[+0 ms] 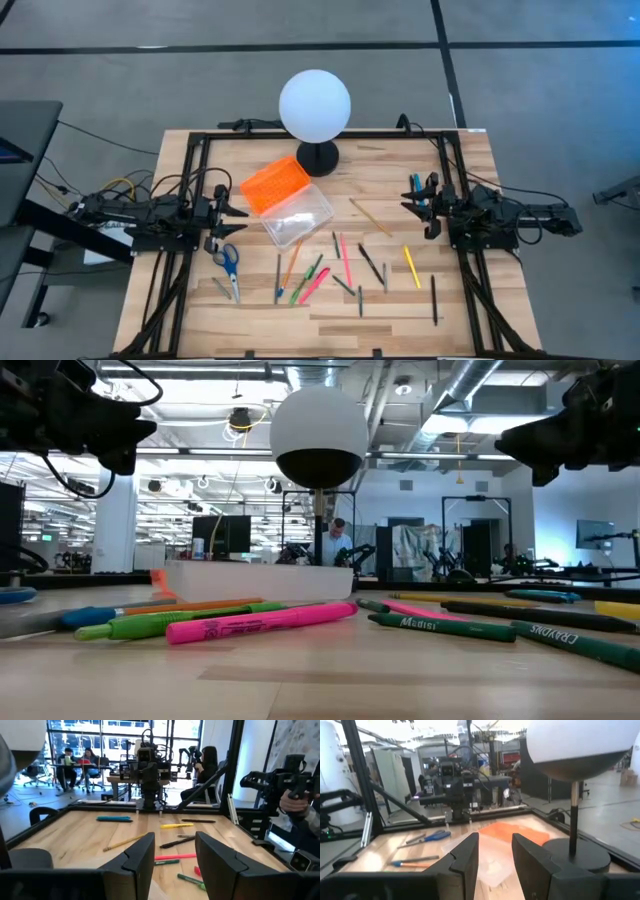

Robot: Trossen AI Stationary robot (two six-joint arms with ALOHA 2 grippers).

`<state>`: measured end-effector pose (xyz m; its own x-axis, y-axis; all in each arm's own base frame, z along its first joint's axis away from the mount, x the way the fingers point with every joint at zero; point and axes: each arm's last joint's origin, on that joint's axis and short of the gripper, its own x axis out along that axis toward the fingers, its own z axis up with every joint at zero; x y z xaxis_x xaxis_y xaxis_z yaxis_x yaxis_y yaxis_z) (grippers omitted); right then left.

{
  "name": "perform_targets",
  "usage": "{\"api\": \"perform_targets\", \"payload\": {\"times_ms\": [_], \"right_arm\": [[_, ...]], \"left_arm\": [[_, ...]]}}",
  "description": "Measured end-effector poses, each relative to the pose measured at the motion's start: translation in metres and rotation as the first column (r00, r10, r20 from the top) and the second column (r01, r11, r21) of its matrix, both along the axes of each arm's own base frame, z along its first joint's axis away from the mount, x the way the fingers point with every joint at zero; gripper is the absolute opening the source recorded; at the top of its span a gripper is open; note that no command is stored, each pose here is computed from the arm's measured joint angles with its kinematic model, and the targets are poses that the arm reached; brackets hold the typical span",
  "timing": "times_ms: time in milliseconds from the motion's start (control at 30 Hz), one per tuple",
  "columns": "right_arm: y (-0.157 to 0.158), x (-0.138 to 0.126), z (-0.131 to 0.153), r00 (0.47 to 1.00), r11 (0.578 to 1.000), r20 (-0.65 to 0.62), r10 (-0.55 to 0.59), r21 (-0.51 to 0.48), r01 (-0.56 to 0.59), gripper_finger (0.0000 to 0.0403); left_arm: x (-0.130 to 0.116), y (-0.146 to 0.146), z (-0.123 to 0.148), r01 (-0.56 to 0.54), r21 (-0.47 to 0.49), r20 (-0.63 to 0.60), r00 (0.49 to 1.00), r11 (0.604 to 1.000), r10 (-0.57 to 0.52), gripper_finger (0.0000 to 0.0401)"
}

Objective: Pick & place school supplies into a supply box
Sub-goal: Put the blue pen into the orange supply box

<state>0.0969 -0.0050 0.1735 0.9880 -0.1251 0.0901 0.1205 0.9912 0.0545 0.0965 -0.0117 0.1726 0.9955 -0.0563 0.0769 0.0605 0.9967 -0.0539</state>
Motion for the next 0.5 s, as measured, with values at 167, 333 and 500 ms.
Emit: {"api": "perform_targets", "payload": {"times_ms": [167, 333, 500], "right_arm": [[0.0, -0.0002, 0.0017, 1.0, 0.999, 0.022, 0.003, 0.034, -0.004, 0.0113], [0.0006, 0.0014, 0.0, 1.0, 0.986, 0.018, 0.02, 0.164, -0.023, 0.0113], [0.0036, 0.0034, 0.0026, 0.998, 0.981, 0.042, 0.051, 0.186, -0.058, 0.0113]], "left_arm": [[0.0, 0.0016, 0.0002, -0.055, 0.002, 0.002, 0.999, 0.999, 0.055, 0.0137], [0.0, 0.0029, 0.0002, -0.091, -0.099, -0.004, 0.996, 0.991, 0.091, 0.0137], [0.0, 0.0028, 0.0002, -0.09, -0.11, -0.005, 0.996, 0.99, 0.09, 0.0137]]}}
